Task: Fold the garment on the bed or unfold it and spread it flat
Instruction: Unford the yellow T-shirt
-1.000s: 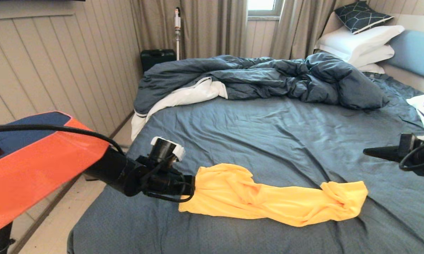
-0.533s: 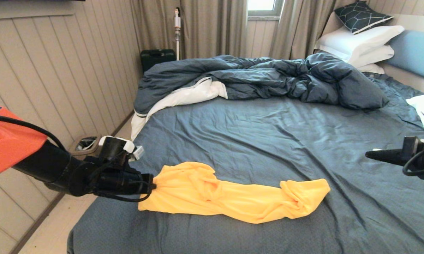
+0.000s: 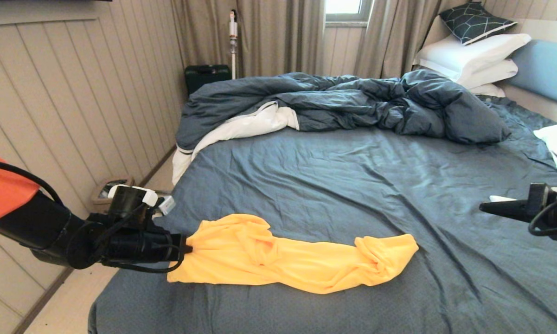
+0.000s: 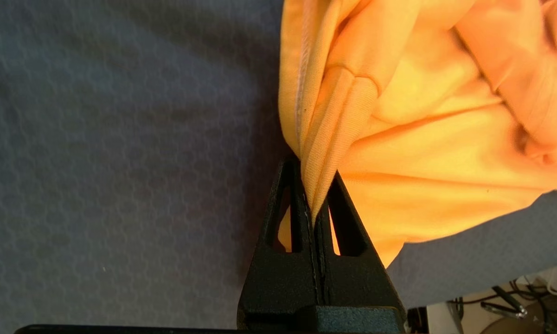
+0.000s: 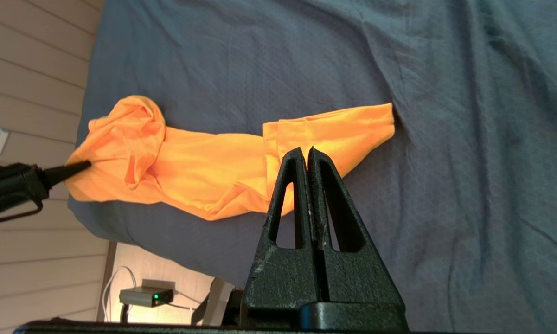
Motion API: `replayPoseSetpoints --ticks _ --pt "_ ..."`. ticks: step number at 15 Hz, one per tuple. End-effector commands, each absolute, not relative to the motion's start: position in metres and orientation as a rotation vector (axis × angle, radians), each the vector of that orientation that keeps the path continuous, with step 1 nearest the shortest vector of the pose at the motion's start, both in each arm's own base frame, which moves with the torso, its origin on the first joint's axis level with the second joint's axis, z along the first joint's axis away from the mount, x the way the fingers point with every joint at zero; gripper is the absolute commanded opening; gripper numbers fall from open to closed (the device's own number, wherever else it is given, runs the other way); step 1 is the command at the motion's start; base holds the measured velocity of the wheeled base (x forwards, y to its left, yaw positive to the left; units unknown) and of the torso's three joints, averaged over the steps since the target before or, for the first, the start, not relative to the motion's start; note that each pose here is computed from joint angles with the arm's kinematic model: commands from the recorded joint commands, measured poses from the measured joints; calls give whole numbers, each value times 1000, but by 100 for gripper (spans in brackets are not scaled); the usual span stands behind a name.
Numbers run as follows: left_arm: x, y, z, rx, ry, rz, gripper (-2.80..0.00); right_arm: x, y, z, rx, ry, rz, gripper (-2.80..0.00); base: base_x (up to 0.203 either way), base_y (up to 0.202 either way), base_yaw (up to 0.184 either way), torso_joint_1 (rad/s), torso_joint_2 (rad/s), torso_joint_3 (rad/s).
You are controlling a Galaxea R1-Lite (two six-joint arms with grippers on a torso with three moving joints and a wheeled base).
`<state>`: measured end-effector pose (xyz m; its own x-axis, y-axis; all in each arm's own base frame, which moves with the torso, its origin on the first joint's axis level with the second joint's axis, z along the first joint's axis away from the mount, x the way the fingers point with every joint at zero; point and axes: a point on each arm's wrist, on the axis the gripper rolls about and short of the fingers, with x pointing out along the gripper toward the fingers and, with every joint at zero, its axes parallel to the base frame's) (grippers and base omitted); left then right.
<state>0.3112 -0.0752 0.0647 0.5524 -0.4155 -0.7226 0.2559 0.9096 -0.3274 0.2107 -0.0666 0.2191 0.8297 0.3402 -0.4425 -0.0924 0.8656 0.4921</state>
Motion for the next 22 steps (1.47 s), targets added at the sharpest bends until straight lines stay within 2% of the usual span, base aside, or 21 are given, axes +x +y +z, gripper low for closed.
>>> replayPoseSetpoints --ticks 1,2,6,10,12,17,22 --pt "310 -75 61 -195 908 -397 -280 211 -66 219 477 548 244 -280 0 0 0 0 0 0" --pt "310 -75 58 -197 901 -396 0 211 -66 219 477 550 245 -280 0 0 0 0 0 0" --pt "296 -67 66 -183 794 -399 0 212 -58 216 468 568 281 -280 0 0 0 0 0 0" --pt "281 -55 104 -204 638 -363 0 218 -31 214 429 605 395 -280 0 0 0 0 0 0" --pt "284 -58 116 -245 627 -360 0 224 -8 217 397 626 491 -280 0 0 0 0 0 0" --pt "308 -133 73 -167 815 -496 0 266 73 203 270 748 593 -280 0 0 0 0 0 0" --pt "328 -166 47 -101 839 -479 0 303 186 176 91 828 649 -280 0 0 0 0 0 0"
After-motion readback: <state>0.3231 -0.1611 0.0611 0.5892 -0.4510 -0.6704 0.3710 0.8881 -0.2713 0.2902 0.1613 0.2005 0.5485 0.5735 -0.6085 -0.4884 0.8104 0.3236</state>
